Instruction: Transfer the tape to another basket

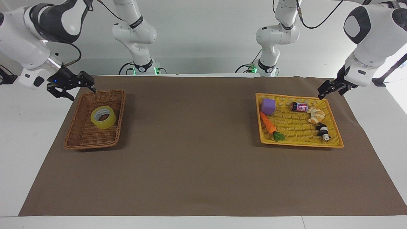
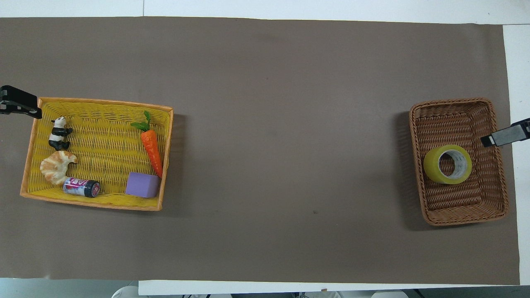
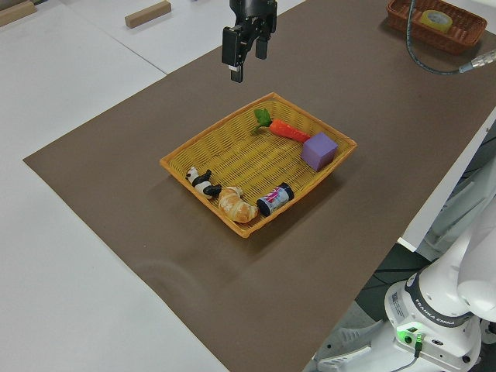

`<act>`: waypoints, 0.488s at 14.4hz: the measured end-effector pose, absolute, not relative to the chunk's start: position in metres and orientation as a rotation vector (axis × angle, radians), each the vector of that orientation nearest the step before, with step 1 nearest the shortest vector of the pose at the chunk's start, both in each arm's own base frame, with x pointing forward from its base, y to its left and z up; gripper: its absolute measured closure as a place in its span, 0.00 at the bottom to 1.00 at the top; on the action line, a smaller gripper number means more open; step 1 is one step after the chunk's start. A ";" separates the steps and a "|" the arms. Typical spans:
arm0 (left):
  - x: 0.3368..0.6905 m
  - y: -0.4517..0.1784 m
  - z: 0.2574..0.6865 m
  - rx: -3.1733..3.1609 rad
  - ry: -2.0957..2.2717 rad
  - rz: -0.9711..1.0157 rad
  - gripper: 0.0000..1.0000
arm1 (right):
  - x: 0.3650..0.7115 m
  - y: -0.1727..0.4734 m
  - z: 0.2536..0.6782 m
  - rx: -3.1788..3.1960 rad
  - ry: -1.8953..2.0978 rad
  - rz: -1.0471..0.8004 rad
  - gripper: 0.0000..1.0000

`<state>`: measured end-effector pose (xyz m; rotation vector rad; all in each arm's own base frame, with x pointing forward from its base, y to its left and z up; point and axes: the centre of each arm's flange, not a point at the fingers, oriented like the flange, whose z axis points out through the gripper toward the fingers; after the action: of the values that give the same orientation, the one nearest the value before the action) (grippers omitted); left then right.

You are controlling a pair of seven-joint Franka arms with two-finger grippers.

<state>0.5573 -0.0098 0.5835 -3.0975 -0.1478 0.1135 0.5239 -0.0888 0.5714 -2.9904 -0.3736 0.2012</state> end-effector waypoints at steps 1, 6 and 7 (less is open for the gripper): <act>0.557 -0.008 0.582 -3.098 -0.152 0.114 0.00 | 0.520 -0.076 0.583 -3.015 -0.323 0.225 0.00; 0.557 -0.027 0.577 -3.102 -0.100 0.126 0.00 | 0.503 -0.074 0.640 -3.128 -0.193 0.243 0.00; 0.557 -0.027 0.577 -3.102 -0.100 0.127 0.00 | 0.503 -0.076 0.647 -3.133 -0.186 0.219 0.00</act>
<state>0.5566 -0.0269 0.5766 -3.1023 -0.0997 0.1266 0.5035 -0.0755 0.6465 -3.1330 -0.1865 0.2190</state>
